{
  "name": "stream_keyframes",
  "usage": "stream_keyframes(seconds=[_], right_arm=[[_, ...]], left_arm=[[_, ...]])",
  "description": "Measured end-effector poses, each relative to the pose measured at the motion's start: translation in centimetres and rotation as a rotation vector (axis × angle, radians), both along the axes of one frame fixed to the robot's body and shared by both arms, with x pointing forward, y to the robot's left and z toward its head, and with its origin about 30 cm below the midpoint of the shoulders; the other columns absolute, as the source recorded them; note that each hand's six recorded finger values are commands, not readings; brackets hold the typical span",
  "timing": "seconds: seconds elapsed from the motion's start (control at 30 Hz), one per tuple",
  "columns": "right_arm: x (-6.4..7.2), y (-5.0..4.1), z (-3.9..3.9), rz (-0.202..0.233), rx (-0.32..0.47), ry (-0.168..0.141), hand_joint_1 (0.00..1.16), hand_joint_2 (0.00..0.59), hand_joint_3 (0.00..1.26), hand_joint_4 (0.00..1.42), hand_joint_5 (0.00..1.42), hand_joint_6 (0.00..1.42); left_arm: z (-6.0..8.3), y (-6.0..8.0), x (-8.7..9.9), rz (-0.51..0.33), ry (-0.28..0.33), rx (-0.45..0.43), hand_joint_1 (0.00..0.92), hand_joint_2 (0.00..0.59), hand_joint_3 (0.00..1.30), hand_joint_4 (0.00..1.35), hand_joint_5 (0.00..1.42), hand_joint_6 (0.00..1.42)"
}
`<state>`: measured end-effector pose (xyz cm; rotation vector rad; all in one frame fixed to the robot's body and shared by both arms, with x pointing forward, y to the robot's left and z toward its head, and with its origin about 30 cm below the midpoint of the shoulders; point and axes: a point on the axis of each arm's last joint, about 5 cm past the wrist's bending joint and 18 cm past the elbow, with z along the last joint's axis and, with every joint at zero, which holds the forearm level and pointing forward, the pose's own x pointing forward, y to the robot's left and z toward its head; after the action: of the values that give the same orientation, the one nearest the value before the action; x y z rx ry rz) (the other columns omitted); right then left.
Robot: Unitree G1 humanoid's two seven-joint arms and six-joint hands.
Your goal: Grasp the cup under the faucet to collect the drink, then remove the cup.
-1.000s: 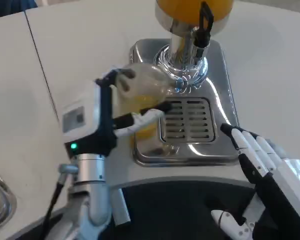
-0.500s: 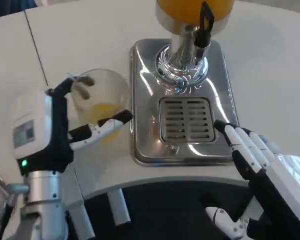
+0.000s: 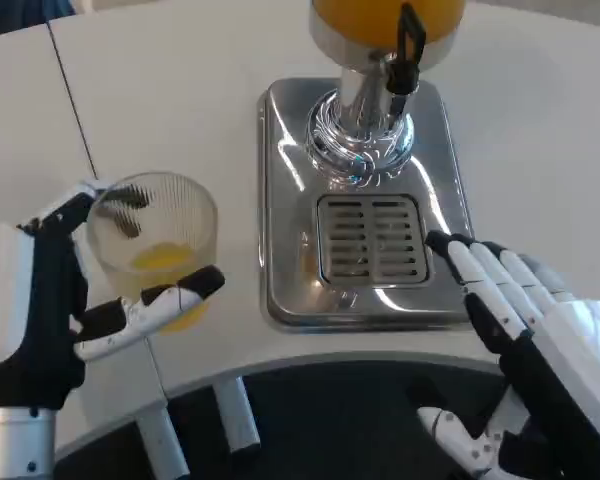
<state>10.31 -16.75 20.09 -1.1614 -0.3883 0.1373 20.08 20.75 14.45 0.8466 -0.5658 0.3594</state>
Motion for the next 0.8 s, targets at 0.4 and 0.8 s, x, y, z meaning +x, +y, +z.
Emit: stream_keyframes(seconds=[0.4,0.8], right_arm=[[-1.1,-0.22,0.51,0.039,-0.137,-0.041,0.27,0.535,0.0,0.0,0.0,0.0],[-1.9,-0.29,0.63,0.075,-0.18,-0.073,0.24,0.543,0.0,0.0,0.0,0.0]], left_arm=[[0.9,0.0,-3.0,-0.119,-0.023,0.051,0.792,0.0,1.08,1.13,1.35,1.42],[1.1,-1.7,-6.4,-0.219,-0.006,0.023,0.799,0.0,1.08,1.13,1.36,1.42]])
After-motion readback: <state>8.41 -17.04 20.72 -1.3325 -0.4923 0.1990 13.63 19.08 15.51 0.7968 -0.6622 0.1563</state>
